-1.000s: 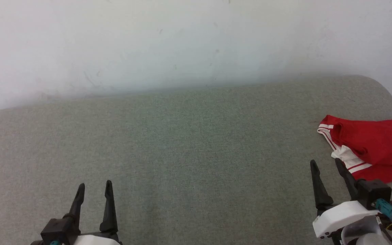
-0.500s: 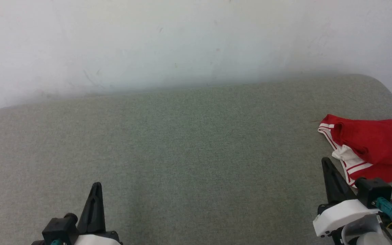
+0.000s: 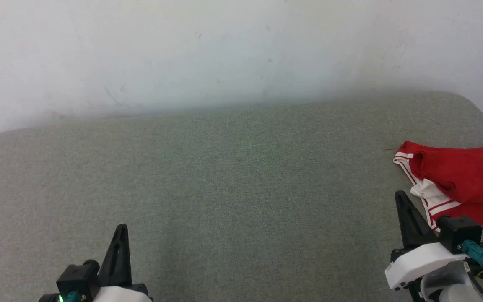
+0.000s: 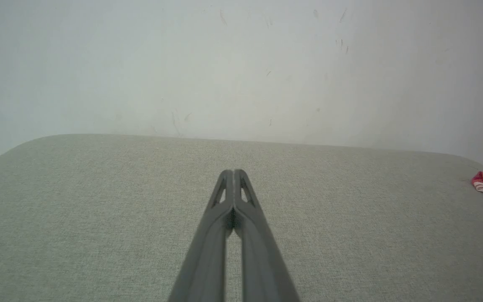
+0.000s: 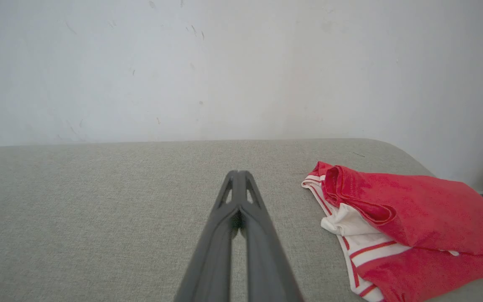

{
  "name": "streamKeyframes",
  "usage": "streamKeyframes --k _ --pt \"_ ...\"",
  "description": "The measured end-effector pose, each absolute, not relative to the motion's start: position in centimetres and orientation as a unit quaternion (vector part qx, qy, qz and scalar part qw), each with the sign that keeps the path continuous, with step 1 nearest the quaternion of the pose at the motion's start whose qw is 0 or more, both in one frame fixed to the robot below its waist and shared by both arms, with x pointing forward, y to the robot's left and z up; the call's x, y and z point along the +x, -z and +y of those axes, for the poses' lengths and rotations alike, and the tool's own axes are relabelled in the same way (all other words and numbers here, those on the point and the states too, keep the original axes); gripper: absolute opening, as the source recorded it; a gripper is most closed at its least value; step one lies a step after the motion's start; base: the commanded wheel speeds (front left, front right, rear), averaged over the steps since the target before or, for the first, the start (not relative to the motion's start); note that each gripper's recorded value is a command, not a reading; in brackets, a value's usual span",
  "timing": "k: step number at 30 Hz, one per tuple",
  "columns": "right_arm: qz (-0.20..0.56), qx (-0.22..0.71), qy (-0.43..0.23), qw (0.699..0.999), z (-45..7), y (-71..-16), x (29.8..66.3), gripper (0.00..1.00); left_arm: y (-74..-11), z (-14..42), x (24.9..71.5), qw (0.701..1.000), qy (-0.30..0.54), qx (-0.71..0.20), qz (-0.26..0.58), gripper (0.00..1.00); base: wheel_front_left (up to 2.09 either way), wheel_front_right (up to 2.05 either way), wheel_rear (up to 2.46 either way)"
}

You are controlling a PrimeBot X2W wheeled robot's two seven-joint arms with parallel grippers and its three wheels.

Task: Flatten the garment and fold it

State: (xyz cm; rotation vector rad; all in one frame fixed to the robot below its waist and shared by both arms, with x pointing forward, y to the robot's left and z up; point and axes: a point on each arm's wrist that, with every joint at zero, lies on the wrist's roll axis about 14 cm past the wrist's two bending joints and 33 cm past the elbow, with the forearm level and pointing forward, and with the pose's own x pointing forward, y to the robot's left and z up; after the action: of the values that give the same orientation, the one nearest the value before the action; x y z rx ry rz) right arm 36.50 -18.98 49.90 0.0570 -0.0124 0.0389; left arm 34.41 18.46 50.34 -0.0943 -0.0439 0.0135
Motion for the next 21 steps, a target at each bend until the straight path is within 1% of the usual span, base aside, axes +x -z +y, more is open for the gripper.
streamKeyframes --k 21 --pt "-0.006 0.017 -0.031 0.999 -18.31 -50.57 36.77 0.0 -50.68 18.22 34.93 0.999 -0.002 -0.035 -0.016 0.0 0.0 0.0 0.0"
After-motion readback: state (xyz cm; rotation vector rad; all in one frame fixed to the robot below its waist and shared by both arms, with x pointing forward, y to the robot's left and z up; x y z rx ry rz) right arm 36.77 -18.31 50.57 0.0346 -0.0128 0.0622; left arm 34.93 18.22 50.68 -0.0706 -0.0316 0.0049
